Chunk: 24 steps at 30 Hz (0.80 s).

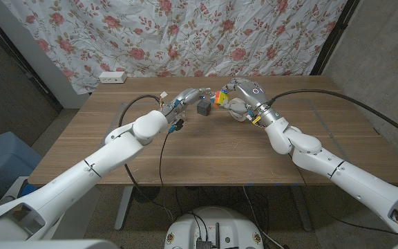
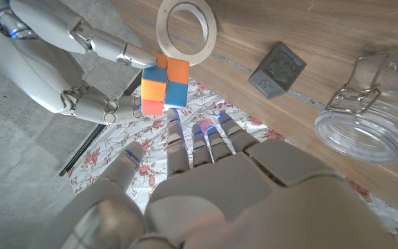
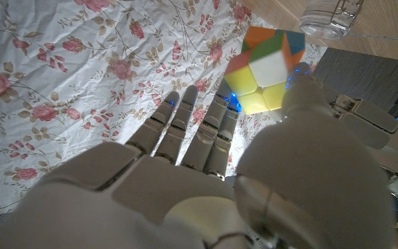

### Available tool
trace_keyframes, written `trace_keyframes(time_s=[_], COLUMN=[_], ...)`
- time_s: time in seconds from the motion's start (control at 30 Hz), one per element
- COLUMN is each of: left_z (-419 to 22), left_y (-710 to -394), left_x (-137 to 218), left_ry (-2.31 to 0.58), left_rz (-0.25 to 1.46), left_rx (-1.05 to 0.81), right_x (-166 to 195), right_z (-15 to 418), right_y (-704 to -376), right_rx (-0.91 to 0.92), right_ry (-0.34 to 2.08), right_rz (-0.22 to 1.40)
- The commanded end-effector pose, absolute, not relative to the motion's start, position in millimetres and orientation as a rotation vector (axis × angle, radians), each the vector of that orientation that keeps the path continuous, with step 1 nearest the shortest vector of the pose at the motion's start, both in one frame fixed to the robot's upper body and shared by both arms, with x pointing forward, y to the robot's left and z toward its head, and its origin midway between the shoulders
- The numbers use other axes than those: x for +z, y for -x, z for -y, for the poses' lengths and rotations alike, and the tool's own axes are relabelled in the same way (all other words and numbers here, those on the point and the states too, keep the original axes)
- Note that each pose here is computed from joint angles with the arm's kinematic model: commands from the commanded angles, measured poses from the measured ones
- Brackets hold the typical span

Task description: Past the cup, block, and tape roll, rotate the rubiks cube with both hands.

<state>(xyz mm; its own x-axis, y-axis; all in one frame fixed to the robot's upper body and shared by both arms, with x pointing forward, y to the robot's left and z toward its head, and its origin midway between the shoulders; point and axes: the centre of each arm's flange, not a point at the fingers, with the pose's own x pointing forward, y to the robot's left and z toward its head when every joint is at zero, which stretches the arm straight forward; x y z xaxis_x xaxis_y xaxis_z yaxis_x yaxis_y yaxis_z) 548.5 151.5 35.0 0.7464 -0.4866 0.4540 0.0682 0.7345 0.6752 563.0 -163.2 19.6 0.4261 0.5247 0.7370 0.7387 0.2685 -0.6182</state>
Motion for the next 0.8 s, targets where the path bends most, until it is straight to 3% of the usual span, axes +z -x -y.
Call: trace_keyframes(time_s=[0.03,0.8], left_z=[-152.1,-150.8], left_y=[-546.5,-545.7], left_x=[34.2,30.9], left_ry=[-0.680,-0.669], left_rz=[0.681,0.702], left_rx=[-0.313,-0.298], right_x=[21.2,24.6], right_z=[164.0,167.0], right_y=[-564.2,-565.6], right_rx=[-0.212,-0.229], right_ry=[1.378,1.332], right_rz=[1.217,1.206])
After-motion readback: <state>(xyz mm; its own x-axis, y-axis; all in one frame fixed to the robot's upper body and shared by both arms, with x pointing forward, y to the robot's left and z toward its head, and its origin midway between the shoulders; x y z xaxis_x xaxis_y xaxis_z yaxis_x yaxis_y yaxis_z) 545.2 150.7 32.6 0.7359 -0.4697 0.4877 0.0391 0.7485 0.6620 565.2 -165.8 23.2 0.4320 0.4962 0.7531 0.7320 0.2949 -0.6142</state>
